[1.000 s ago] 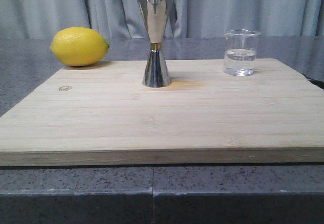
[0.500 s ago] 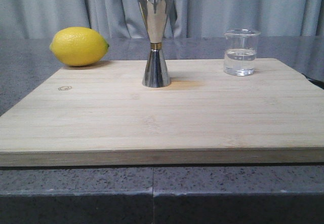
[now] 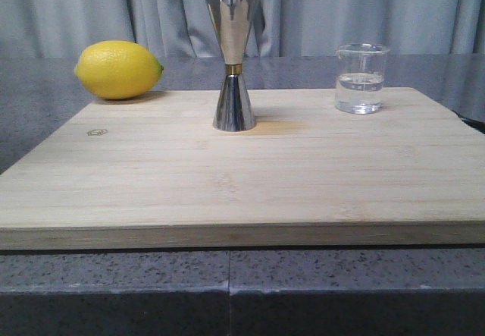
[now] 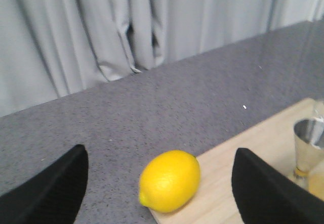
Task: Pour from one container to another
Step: 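Move the left gripper toward the steel jigger's upper cup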
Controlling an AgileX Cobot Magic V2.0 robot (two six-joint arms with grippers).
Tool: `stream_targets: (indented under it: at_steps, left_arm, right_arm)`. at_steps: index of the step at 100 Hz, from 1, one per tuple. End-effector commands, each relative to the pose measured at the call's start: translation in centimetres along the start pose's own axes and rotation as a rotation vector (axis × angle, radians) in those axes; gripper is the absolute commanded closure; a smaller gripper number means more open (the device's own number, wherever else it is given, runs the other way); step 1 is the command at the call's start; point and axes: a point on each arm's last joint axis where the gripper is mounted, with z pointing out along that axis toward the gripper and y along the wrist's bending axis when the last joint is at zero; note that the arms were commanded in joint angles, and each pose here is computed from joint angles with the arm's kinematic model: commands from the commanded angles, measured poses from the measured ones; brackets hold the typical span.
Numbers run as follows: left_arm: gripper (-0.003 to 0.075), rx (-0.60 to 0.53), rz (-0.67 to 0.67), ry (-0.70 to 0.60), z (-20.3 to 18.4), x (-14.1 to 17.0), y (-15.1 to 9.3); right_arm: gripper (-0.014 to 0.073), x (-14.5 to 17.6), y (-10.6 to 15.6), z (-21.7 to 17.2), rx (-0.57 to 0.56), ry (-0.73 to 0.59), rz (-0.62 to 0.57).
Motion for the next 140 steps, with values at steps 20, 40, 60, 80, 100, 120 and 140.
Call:
stream_targets:
  at_steps: [20, 40, 60, 80, 100, 120, 140]
  left_arm:
    - [0.0263, 0.437, 0.036, -0.132, 4.0, 0.8, -0.6]
    - [0.0271, 0.609, -0.077, -0.18, 7.7, 3.5, 0.4]
    - [0.0271, 0.68, -0.087, -0.135, 11.0, 5.3, 0.1]
    - [0.0272, 0.772, -0.03, -0.144, 12.6, 5.0, -2.2]
    - [0.0302, 0.832, 0.027, -0.163, 13.0, 4.7, -4.2]
    - [0.0313, 0.84, 0.052, -0.175, 13.1, 4.7, -4.6]
    - [0.0313, 0.835, -0.005, -0.158, 14.3, 5.9, -4.4]
  right_arm:
    - [0.023, -1.7, -0.1, 0.3, 0.009, -0.097, -0.004]
    - [0.023, -1.6, -0.1, 0.3, 0.01, -0.091, -0.011]
    - [0.023, -1.5, -0.1, 0.3, 0.01, -0.082, -0.012]
    - [0.023, -1.5, -0.1, 0.3, 0.01, -0.082, -0.014]
    - [0.023, -1.5, -0.1, 0.3, 0.011, -0.082, -0.018]
    - [0.023, -1.5, -0.1, 0.3, 0.011, -0.082, -0.018]
    - [0.023, -1.5, -0.1, 0.3, 0.011, -0.082, -0.018]
